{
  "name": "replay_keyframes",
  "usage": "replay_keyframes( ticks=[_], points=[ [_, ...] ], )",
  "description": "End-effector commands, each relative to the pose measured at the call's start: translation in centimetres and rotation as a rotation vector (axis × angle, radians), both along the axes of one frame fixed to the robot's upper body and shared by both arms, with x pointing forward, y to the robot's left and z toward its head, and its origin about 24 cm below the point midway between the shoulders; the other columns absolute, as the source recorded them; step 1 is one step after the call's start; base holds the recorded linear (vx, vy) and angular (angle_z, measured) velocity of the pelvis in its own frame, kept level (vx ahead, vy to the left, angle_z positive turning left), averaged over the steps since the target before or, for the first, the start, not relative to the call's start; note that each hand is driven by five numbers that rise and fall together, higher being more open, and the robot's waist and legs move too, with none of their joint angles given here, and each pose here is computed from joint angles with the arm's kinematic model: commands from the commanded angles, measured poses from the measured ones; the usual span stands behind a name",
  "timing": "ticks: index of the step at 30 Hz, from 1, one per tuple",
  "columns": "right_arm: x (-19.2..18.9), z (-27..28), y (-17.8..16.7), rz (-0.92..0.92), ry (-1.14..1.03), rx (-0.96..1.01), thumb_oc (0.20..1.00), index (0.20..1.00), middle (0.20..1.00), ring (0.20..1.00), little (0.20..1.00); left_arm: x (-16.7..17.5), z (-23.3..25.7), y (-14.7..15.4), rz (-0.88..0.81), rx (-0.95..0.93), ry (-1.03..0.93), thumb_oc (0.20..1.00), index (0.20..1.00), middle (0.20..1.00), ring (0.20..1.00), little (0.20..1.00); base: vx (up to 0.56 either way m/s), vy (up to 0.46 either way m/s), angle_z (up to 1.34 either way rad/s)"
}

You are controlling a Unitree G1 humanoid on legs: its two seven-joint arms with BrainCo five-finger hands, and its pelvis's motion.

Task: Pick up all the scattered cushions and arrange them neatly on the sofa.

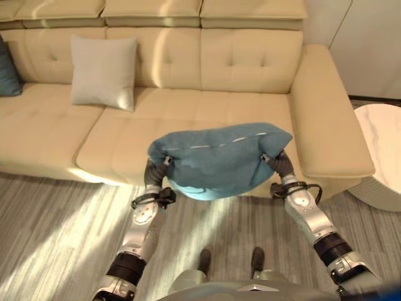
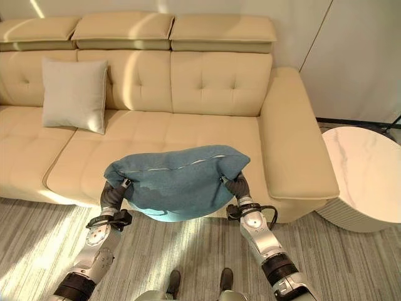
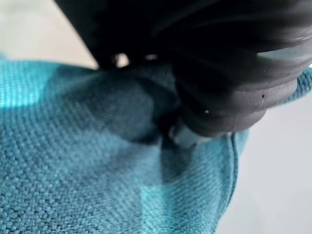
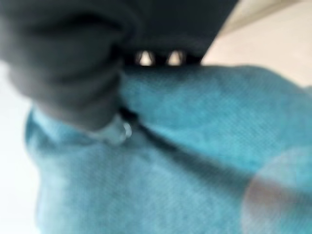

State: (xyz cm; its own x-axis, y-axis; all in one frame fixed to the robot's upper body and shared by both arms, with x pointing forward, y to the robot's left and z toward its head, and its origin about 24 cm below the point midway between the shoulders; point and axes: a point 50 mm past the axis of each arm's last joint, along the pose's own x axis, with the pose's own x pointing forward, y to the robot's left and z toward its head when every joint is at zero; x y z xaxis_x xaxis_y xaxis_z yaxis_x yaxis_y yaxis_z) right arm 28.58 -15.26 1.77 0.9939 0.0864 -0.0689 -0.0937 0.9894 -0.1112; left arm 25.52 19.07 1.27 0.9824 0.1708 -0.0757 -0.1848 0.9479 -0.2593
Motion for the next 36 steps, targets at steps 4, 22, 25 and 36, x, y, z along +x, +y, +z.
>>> replay_keyframes(
  ticks=[4,22,25,36],
  points=[
    [0.0,3.6,3.4,0.16,-0.177,0.129,0.2,0.2,0.2,0.2,0.2,1.2,3.1,-2.3,-0.173,0.051,-0.179,0.2,0.2,0.2,0.2,0.2,-0.01,0.106,-0.21],
    [1.4,5.9,1.1,0.059,-0.27,0.118,0.2,0.2,0.2,0.2,0.2,3.2,4.8,-5.2,-0.234,-0.013,-0.243,0.2,0.2,0.2,0.2,0.2,0.06,-0.071,0.24],
    [1.4,5.8,0.5,0.027,-0.265,0.115,0.2,0.2,0.2,0.2,0.2,3.3,4.9,-5.8,-0.252,-0.022,-0.245,0.2,0.2,0.2,0.2,0.2,0.06,-0.043,0.47],
    [0.9,4.9,1.6,0.055,-0.226,0.143,0.2,0.2,0.2,0.2,0.2,2.5,4.6,-4.2,-0.252,0.041,-0.217,0.2,0.2,0.2,0.2,0.2,0.18,0.13,0.12]
  ],
)
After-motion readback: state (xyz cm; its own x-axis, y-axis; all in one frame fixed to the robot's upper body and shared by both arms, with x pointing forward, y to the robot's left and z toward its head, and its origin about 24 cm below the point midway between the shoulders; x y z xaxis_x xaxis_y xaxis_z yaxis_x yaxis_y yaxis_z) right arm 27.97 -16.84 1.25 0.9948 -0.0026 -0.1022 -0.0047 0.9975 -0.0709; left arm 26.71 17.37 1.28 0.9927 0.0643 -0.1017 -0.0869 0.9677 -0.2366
